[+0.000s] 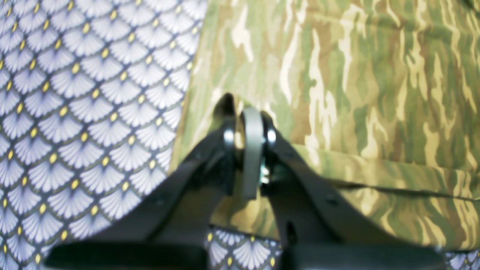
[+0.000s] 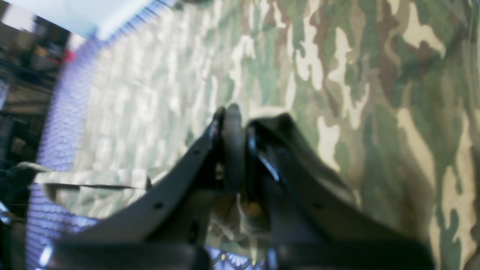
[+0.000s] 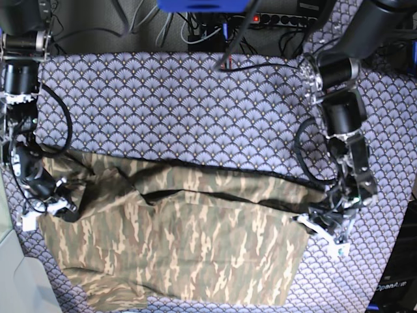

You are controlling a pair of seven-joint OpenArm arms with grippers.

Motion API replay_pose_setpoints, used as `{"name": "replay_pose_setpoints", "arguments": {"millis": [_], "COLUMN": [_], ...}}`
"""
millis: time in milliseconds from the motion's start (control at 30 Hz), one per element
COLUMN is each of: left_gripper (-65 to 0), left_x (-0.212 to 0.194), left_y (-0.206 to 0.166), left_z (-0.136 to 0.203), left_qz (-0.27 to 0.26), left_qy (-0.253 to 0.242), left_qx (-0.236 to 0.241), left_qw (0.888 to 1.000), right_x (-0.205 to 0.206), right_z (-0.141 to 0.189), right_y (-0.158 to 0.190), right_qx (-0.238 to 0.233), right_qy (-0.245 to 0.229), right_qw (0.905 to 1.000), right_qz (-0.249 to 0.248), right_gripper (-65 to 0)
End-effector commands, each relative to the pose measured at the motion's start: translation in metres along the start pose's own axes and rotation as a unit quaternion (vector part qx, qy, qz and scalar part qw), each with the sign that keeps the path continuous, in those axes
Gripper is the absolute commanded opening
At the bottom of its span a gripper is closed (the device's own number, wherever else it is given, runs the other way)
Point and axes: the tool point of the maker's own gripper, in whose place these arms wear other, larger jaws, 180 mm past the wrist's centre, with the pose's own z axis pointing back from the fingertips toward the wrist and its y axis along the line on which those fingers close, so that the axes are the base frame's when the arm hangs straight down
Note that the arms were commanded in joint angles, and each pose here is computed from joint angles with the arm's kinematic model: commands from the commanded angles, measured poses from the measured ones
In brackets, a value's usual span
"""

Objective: Fold the T-shirt properly
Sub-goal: 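Lift the grasped edge with both grippers and pull it across the shirt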

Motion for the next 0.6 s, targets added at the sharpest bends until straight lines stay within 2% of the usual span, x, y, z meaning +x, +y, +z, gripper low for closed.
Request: {"name": "replay_pose_setpoints", "arguments": {"millis": [0, 133, 267, 567], "left_gripper": [-63.9, -63.9, -63.7, -63.7], "left_x": [0.031, 0.035, 0.048, 0.065], "left_y": [0.001, 0.002, 0.0, -0.003], "left_z": [0.002, -0.003, -0.003, -0.002], "left_qz": [-0.008, -0.011, -0.01, -0.013], "left_qy": [-0.036, -0.039, -0.062, -0.079], "left_qx": [0.001, 0.004, 0.001, -0.001], "left_qw": [0.999, 0.999, 0.998, 0.997], "right_x": [0.03, 0.036, 0.044, 0.051], "right_z": [0.003, -0.009, -0.015, -0.021], "right_y": [0.005, -0.001, -0.011, -0.017], "right_qx": [0.004, -0.019, -0.041, -0.05], "right_qy": [-0.033, -0.028, -0.024, -0.022], "right_qw": [0.9992, 0.9987, 0.9977, 0.9979], "right_qz": [0.022, 0.039, 0.048, 0.036], "right_gripper": [-65.0, -65.0, -65.0, -65.0]}}
